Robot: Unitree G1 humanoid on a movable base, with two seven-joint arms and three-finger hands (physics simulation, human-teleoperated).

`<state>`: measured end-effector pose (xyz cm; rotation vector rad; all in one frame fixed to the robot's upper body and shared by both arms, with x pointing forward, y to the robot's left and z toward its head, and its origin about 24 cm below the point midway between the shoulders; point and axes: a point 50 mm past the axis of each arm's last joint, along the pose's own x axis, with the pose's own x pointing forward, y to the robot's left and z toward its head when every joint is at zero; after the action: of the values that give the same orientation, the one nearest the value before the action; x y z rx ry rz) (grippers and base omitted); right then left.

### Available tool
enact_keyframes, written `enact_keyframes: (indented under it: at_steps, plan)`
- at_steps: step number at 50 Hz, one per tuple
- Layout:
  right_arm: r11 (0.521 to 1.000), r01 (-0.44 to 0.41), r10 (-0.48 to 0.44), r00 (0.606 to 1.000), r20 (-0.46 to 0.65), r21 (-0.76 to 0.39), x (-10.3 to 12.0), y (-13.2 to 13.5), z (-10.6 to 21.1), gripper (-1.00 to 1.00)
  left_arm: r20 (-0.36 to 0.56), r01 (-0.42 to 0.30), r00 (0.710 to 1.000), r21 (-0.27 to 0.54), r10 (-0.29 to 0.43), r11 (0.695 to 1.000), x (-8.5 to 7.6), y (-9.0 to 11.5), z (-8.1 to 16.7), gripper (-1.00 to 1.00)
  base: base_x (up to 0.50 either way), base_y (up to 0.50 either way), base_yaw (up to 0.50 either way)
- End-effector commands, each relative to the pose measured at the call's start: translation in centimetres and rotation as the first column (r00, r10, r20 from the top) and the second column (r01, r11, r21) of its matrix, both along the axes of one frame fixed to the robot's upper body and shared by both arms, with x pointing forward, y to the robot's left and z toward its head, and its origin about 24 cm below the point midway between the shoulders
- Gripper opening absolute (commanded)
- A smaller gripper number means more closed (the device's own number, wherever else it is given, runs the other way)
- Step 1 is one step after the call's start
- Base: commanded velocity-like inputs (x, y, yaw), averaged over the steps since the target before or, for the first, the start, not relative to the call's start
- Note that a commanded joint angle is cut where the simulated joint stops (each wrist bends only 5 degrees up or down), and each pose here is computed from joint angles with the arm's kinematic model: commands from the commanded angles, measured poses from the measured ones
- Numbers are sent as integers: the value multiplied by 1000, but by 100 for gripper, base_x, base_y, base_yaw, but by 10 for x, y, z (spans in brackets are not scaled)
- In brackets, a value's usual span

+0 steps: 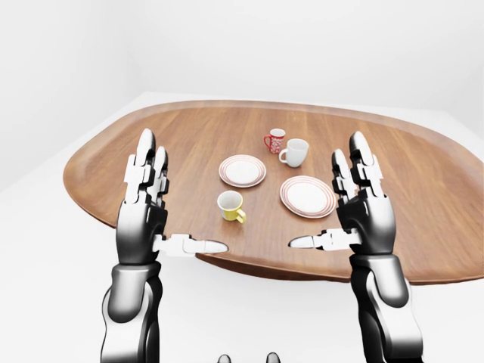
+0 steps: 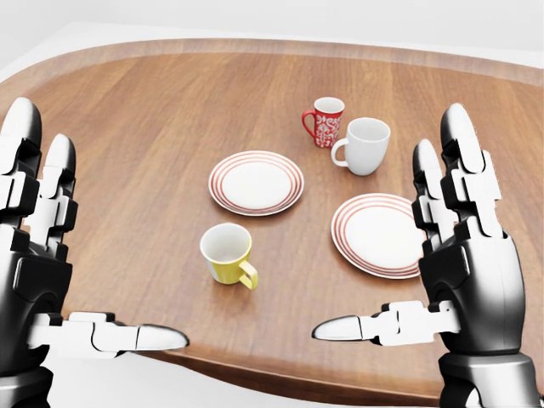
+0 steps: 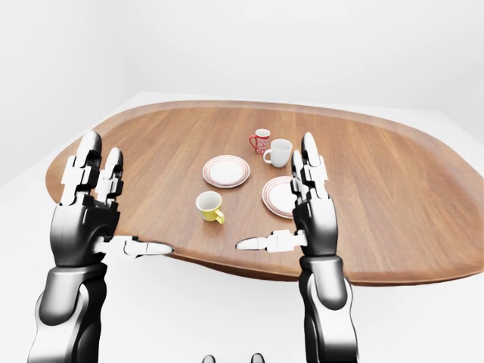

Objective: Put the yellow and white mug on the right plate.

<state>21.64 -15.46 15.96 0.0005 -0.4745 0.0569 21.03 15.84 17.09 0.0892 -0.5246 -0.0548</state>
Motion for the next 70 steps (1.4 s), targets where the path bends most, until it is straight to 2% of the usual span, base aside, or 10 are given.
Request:
enact_keyframes:
  at_steps: [1,9,12,31,37,39,42,47,56,70]
  plan:
    - [999,3,-5,1000,-30,-47,3,4,-6,100,-1,3,1000,-1,-3,1000,0,0,0,100,0,0,0]
    - [999,-12,11,1000,-20,-50,1,6,-4,100,-4,5,1000,-1,-5,1000,-1,-1,-1,100,0,0,0]
    - [998,-55,55,998,23,14,-7,3,4,100,-5,5,1000,-1,-5,1000,-1,-1,-1,100,16,3,0]
    - [999,-10,9,1000,-10,-50,0,4,-2,100,0,7,1000,2,-7,1000,-1,-1,0,100,47,10,0]
    - [1000,-16,16,1000,-2,-16,-2,4,-1,100,1,6,1000,1,-6,1000,-1,-1,0,100,0,0,0]
    - [996,-38,38,999,0,-77,-4,7,0,100,-2,7,1000,1,-7,1000,-1,-2,0,100,0,0,0]
    - [997,-45,45,999,7,-55,-6,7,1,100,-1,8,1000,1,-8,1000,-1,-2,0,100,-8,41,0]
    - [999,26,-27,999,-24,-32,4,1,-5,100,0,7,1000,0,-7,1000,-1,-2,0,100,-6,31,0]
    - [998,-50,49,999,17,40,-6,2,3,100,-4,9,1000,1,-9,1000,-1,-2,-1,100,4,1,0]
    - [1000,-24,24,1000,-10,7,-2,2,-2,100,-3,8,1000,1,-8,1000,-1,-2,-1,100,49,10,0]
